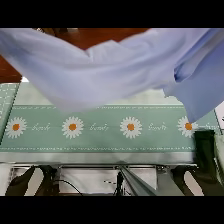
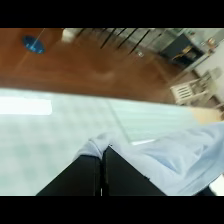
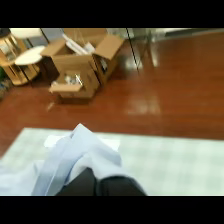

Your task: Fold the shirts.

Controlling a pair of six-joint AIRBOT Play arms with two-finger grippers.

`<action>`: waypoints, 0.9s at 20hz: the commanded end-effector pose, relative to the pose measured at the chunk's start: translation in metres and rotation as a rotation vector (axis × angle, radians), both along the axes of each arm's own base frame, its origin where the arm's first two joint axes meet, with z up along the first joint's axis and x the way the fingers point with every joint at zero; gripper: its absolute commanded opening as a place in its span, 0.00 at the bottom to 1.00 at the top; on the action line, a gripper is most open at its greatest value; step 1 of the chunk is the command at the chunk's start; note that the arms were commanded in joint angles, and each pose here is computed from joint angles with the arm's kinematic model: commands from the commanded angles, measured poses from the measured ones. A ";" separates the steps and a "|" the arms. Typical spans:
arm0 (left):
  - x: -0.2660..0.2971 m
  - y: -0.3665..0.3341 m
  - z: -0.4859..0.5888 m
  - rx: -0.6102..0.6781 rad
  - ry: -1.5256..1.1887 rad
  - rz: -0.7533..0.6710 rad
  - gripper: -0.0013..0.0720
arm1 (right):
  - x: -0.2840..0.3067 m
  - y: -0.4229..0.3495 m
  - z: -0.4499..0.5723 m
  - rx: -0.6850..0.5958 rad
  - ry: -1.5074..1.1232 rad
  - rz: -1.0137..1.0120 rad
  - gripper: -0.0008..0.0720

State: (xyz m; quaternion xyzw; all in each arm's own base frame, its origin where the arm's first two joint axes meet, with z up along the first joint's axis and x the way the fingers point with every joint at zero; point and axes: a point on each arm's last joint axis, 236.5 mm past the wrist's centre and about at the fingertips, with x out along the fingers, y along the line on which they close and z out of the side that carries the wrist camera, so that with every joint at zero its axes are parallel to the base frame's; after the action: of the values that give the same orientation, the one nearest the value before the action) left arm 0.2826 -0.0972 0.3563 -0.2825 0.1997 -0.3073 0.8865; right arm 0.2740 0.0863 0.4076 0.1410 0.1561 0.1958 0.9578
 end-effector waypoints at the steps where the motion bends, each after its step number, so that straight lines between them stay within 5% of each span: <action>1: -0.035 0.003 -0.049 0.178 0.186 0.046 0.05 | -0.017 -0.012 -0.055 -0.130 0.229 -0.002 0.03; 5: -0.071 0.008 -0.128 0.314 0.451 0.002 0.05 | -0.023 -0.023 -0.129 -0.209 0.575 0.075 0.03; 11: -0.081 -0.013 -0.239 0.199 0.726 -0.109 0.05 | 0.064 -0.014 -0.204 -0.142 0.768 0.235 0.03; 18: -0.078 -0.016 -0.312 0.138 0.821 -0.062 0.05 | 0.136 0.099 -0.346 -0.237 0.883 0.515 0.03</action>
State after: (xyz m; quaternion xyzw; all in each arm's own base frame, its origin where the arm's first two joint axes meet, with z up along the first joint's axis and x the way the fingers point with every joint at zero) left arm 0.2045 -0.1134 0.0709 -0.3084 0.5601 -0.1922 0.7444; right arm 0.3923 0.1418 0.1164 0.0795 0.5777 0.2958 0.7566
